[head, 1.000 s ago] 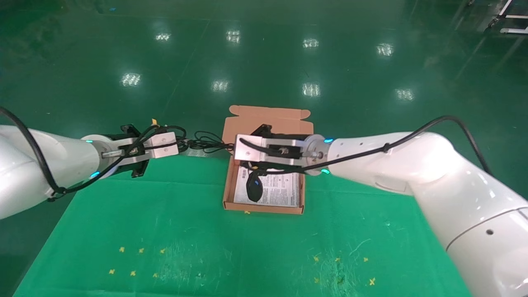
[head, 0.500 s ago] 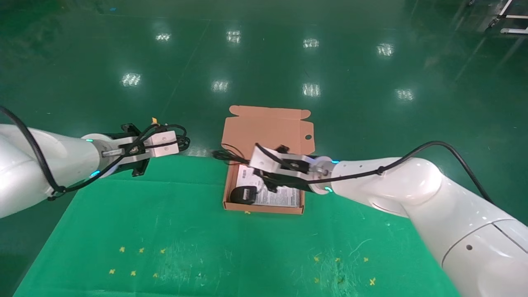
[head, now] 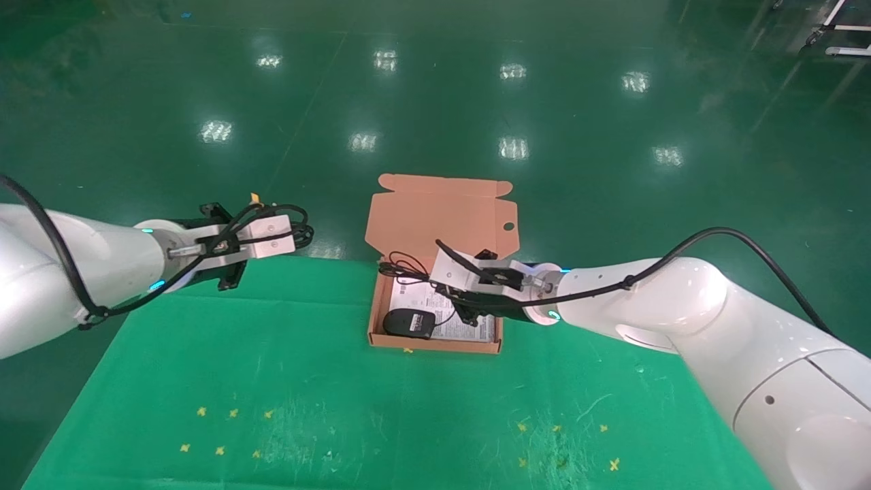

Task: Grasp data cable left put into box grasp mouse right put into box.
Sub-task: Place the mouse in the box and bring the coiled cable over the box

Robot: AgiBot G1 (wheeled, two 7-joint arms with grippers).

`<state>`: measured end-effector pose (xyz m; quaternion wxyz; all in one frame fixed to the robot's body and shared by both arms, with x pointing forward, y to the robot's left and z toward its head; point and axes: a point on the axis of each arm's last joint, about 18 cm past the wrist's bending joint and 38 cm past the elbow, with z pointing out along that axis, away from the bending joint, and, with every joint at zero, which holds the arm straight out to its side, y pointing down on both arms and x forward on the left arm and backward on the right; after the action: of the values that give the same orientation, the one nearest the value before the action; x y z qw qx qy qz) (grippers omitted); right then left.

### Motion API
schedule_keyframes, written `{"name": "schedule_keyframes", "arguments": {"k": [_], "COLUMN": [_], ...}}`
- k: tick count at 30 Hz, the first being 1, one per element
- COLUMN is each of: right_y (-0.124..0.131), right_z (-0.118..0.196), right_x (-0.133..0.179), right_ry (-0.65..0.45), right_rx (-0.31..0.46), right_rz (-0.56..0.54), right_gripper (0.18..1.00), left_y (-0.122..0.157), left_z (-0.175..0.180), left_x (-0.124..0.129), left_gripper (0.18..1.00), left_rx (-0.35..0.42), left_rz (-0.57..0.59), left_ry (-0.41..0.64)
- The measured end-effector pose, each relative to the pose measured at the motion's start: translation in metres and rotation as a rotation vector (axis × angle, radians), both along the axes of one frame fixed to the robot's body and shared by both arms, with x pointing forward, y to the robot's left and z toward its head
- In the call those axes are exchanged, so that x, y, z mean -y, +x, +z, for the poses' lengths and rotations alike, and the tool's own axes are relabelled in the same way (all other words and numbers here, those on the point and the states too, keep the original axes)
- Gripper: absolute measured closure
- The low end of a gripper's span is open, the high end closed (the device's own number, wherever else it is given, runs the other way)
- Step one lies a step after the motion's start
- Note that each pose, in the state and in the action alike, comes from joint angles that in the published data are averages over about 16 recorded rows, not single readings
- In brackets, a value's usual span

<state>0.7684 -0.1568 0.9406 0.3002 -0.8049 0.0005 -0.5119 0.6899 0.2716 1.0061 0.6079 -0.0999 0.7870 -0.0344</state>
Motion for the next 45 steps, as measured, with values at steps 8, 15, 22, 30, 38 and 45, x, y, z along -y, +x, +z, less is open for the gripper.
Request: {"name": "schedule_keyframes", "arguments": {"k": [8, 15, 22, 30, 38, 45], "right_y": [-0.002, -0.005, -0.014, -0.034, -0.053, -0.062], "right_z": [0.010, 0.033, 0.063, 0.091, 0.108, 0.117], "right_x": [0.014, 0.048, 0.098, 0.144, 0.166, 0.172], "right_ry": [0.013, 0.040, 0.065, 0.085, 0.099, 0.098], "right_rx": [0.015, 0.056, 0.113, 0.167, 0.196, 0.203], "right_rz": [-0.009, -0.049, -0.109, -0.162, -0.185, -0.196], "right_gripper": [0.906, 0.812, 0.685, 0.498, 0.329, 0.241], "left_y": [0.008, 0.023, 0.044, 0.064, 0.071, 0.071], "left_z": [-0.005, -0.018, -0.034, -0.051, -0.062, -0.067], "left_x": [0.023, 0.060, 0.098, 0.130, 0.147, 0.154], "left_gripper": [0.925, 0.925, 0.925, 0.925, 0.925, 0.925], "left_rx": [-0.002, -0.008, -0.010, -0.001, 0.001, -0.012], "left_rz": [-0.078, -0.200, -0.314, -0.405, -0.471, -0.502], "left_ry": [-0.008, -0.027, -0.048, -0.044, -0.033, -0.043]}}
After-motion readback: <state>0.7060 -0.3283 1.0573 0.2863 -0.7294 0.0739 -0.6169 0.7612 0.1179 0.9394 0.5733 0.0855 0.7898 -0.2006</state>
